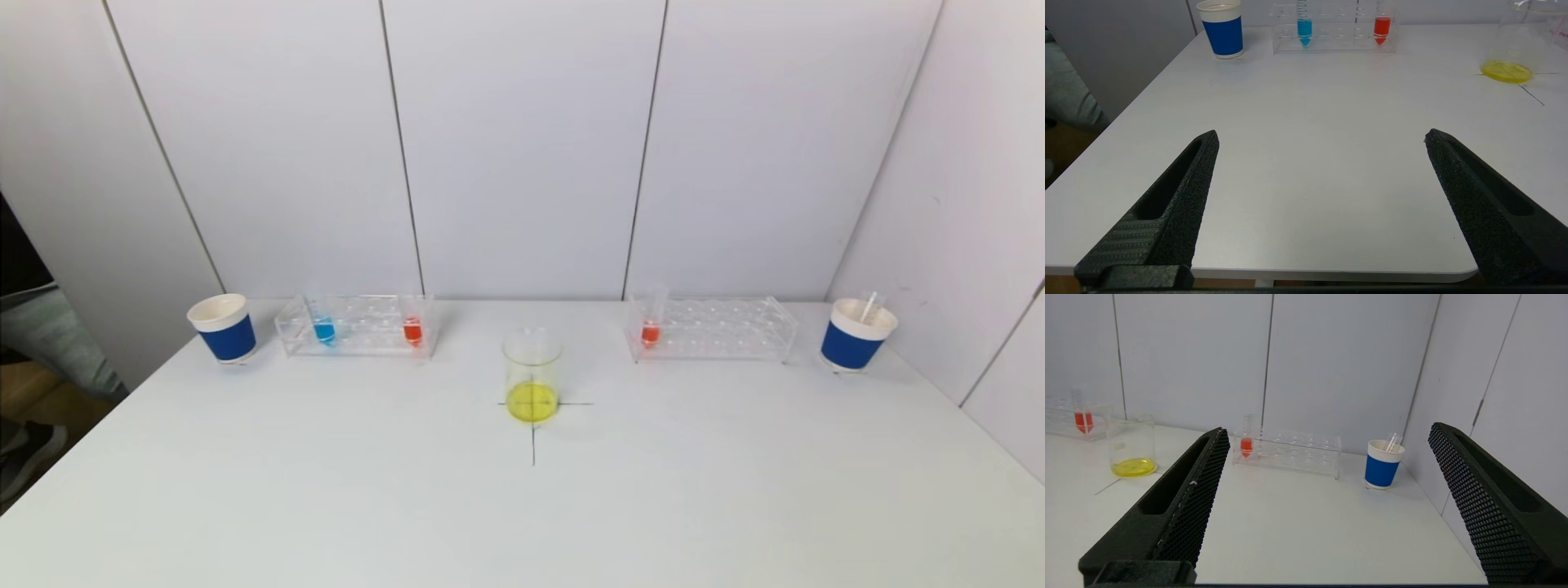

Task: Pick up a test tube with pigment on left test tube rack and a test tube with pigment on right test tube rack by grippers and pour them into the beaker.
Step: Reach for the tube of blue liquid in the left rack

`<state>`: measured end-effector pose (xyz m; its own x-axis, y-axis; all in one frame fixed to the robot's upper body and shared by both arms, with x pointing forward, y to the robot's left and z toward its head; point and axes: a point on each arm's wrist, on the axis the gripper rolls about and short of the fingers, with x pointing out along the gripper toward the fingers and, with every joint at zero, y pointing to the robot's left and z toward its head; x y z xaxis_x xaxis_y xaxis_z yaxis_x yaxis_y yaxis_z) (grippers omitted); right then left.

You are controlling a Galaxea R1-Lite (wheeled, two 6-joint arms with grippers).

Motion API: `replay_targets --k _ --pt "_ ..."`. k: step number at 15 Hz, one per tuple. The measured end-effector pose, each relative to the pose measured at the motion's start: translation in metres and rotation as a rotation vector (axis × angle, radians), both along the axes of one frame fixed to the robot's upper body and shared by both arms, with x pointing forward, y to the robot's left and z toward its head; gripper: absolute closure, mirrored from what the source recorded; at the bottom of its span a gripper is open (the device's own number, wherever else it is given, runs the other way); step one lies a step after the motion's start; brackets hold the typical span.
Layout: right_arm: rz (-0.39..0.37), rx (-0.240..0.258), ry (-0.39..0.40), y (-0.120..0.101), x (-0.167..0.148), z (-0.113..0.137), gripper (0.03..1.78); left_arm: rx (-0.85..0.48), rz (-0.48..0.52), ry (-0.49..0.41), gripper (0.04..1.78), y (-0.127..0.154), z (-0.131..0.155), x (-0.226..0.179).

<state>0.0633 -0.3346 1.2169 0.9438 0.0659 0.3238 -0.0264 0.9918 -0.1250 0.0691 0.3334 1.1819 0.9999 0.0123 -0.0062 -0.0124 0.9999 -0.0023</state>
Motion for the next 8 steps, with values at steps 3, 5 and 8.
replay_targets --k 3,5,8 --pt "-0.017 -0.007 0.118 0.0 0.003 -0.013 0.04 0.0 0.001 0.0 0.06 0.0 0.0 0.0" --pt "-0.044 0.004 0.263 -0.001 0.005 -0.028 0.04 0.0 0.001 0.0 0.06 0.0 0.0 0.0" --pt "-0.051 0.014 0.334 -0.001 0.006 -0.035 0.04 0.0 0.0 0.0 0.06 0.0 0.0 0.0"
